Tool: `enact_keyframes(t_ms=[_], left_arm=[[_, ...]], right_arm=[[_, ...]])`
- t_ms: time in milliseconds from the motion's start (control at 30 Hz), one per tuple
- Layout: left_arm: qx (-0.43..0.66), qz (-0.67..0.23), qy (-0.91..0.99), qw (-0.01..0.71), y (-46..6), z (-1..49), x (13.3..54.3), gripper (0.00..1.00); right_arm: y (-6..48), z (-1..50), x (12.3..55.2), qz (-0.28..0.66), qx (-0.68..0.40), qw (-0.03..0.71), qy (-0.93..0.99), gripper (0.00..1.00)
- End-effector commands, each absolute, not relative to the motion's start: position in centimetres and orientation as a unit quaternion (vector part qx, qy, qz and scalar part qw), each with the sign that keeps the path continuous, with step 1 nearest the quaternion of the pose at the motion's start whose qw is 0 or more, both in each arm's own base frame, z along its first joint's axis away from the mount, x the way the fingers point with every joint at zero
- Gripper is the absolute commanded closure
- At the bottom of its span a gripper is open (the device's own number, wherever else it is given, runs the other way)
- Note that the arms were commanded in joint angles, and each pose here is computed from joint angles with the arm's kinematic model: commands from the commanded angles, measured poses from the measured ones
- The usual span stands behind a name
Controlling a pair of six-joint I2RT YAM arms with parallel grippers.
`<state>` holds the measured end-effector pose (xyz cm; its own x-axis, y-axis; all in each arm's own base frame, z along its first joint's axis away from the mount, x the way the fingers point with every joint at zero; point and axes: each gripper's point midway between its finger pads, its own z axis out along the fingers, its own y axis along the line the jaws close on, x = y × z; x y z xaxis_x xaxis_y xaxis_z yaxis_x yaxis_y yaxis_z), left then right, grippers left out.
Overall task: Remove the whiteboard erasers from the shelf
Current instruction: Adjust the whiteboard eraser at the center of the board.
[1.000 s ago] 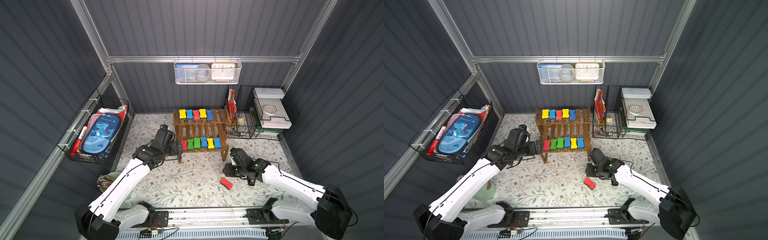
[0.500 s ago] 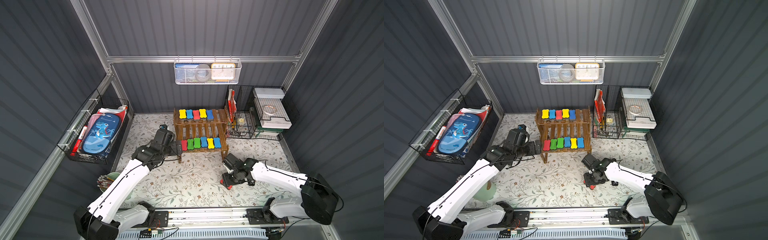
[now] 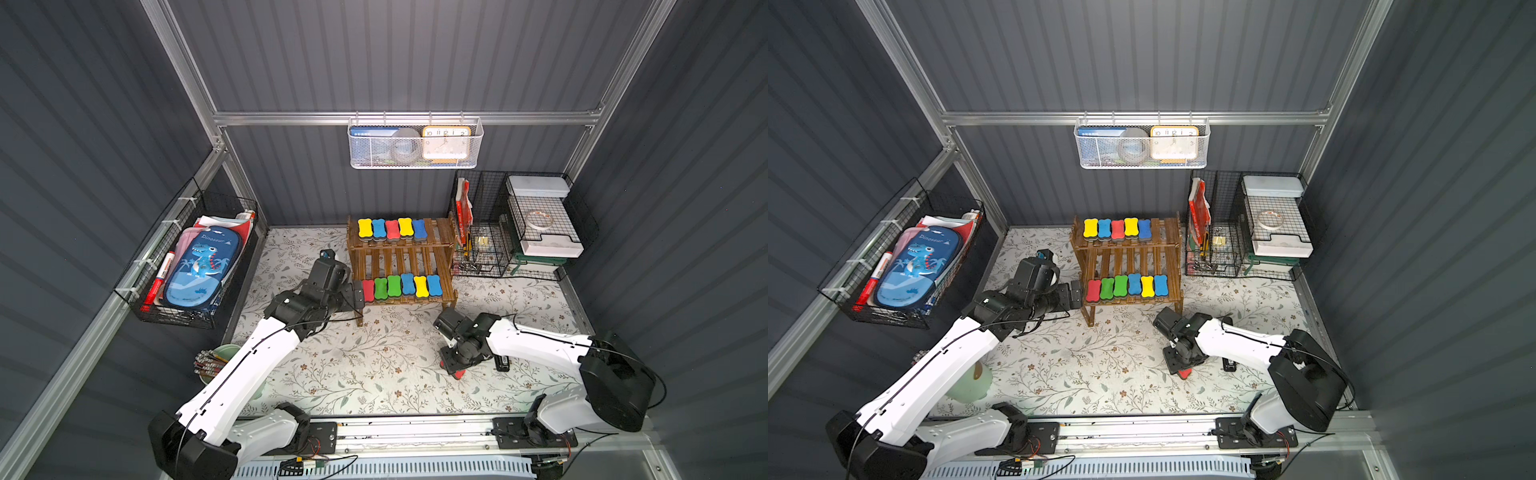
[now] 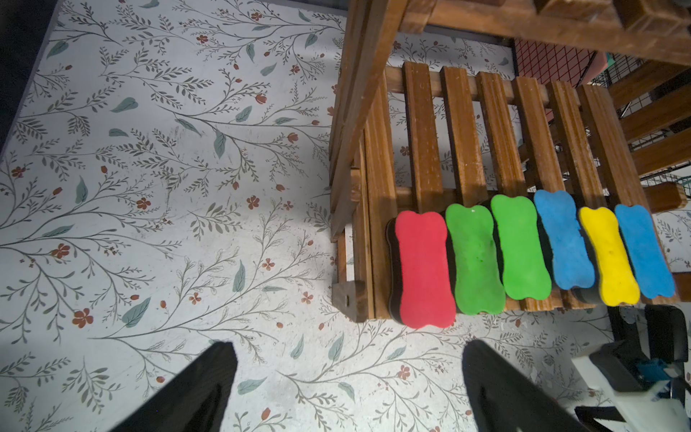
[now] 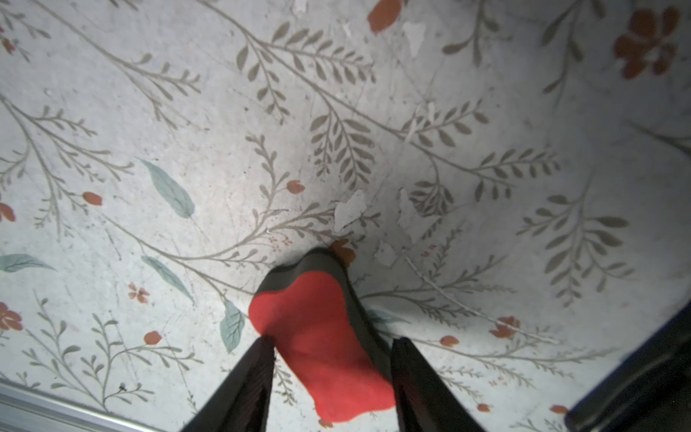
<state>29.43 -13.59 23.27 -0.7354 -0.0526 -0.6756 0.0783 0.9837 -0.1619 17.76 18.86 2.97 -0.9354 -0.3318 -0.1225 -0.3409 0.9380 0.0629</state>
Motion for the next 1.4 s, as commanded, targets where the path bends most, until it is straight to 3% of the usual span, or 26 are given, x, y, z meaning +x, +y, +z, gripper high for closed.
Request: enact_keyframes(t_ms=[0,200,467,700,1033,1167,1367], left_arm=[[0.005,-0.079,0.93,0.358,-13.2,23.0,29.4,0.01],[0.005,-0.076,0.933,0.353,-13.1,22.7,29.3,0.01],[0.01,-0.072,0.933,0.353,-13.0,22.8,29.2,0.01],[0.01,-0.072,0.933,0.354,-12.9,22.8,29.0,0.01],[0.009,-0.073,0.933,0.353,-12.8,22.6,28.8,0.01],[0.009,-0.076,0.933,0.352,-12.8,22.5,28.7,0.01],[0.029,-0.094,0.935,0.342,-13.7,21.6,28.3,0.04]], right_arm=[[18.9,3.0,17.5,0.028,-0.185,0.049,0.981,0.47],[19.2,2.3,17.5,0.028,-0.17,0.046,0.984,0.61],[19.6,2.8,19.8,0.023,-0.119,0.083,0.989,0.69],[19.4,2.7,22.7,0.065,-0.003,0.101,0.993,0.72],[19.0,2.9,24.4,0.086,0.076,0.106,0.988,0.72],[19.4,4.0,24.2,0.108,0.067,0.116,0.985,0.59],[19.1,5.2,24.1,0.114,0.067,0.136,0.982,0.51]])
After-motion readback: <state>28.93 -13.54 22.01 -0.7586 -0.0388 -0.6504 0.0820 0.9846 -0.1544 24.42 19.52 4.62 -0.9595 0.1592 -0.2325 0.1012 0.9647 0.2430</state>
